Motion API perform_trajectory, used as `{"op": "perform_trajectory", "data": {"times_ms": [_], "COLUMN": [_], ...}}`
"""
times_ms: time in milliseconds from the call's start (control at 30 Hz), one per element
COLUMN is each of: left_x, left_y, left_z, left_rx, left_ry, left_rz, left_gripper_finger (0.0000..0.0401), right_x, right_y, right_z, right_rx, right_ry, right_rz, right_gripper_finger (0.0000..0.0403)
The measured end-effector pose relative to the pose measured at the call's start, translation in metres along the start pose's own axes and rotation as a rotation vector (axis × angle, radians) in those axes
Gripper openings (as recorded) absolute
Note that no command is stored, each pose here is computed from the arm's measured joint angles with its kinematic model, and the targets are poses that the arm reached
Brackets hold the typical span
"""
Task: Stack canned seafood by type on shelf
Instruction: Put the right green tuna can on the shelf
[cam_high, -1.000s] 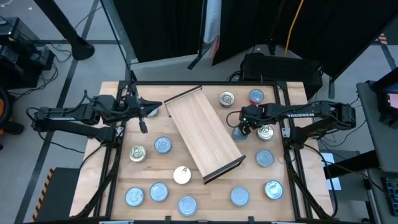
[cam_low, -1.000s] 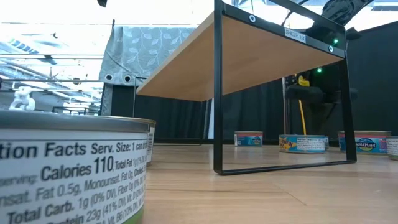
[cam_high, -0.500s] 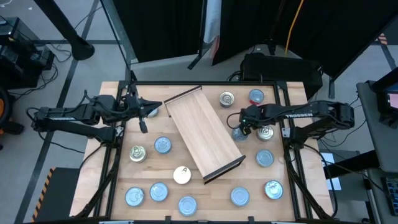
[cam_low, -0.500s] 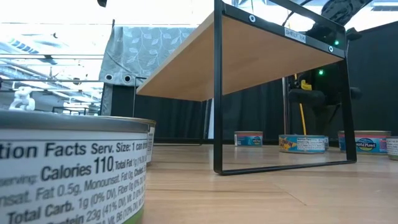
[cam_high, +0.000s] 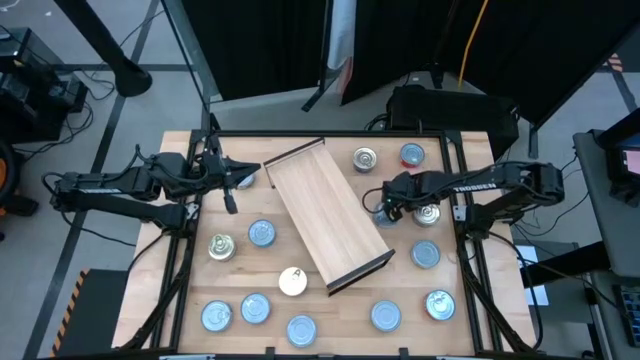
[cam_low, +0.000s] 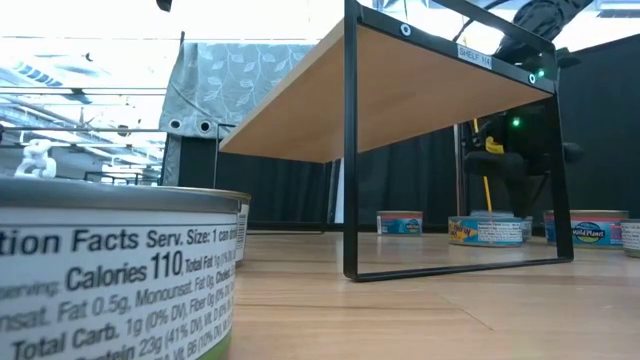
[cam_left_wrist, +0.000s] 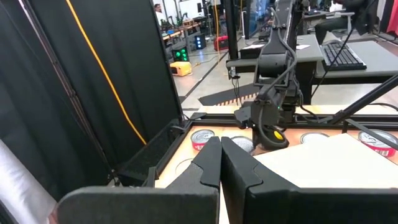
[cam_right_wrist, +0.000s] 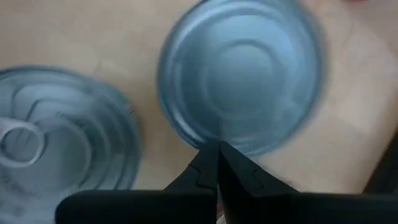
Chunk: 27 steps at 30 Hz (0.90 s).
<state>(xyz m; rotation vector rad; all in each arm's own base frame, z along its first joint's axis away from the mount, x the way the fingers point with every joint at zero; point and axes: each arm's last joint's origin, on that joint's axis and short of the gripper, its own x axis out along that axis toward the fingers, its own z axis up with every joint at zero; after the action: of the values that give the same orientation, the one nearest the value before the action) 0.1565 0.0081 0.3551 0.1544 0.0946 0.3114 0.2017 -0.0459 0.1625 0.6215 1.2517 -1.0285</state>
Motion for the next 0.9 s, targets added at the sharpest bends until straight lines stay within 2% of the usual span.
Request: {"op": "perform_trajectory", "data": {"times_ms": [200,500,900], "left_x": [0.0,0.0,0.001], "left_y": [0.0,0.0,0.0], "left_z": [0.0,0.0,0.002], "left_rx": [0.0,-0.006,-0.013], "left_ry": [0.0,-0.001,-0.014], "left_rz": [0.0,0.0,0.013], "left_gripper_finger": [0.0002,0.0002,0.0002], "right_x": [-0.001,0.032,0.029], "right_y": [0.008,0.007,0.01], "right_z": [-0.011,-0.043,-0.055], "right_rx": [0.004,0.061,0.016], "right_ry": [-0.015,-0.024,-0.096], "right_rz": [0.017,0.093,0.089], "right_gripper_finger": [0.0,0.0,0.0]}}
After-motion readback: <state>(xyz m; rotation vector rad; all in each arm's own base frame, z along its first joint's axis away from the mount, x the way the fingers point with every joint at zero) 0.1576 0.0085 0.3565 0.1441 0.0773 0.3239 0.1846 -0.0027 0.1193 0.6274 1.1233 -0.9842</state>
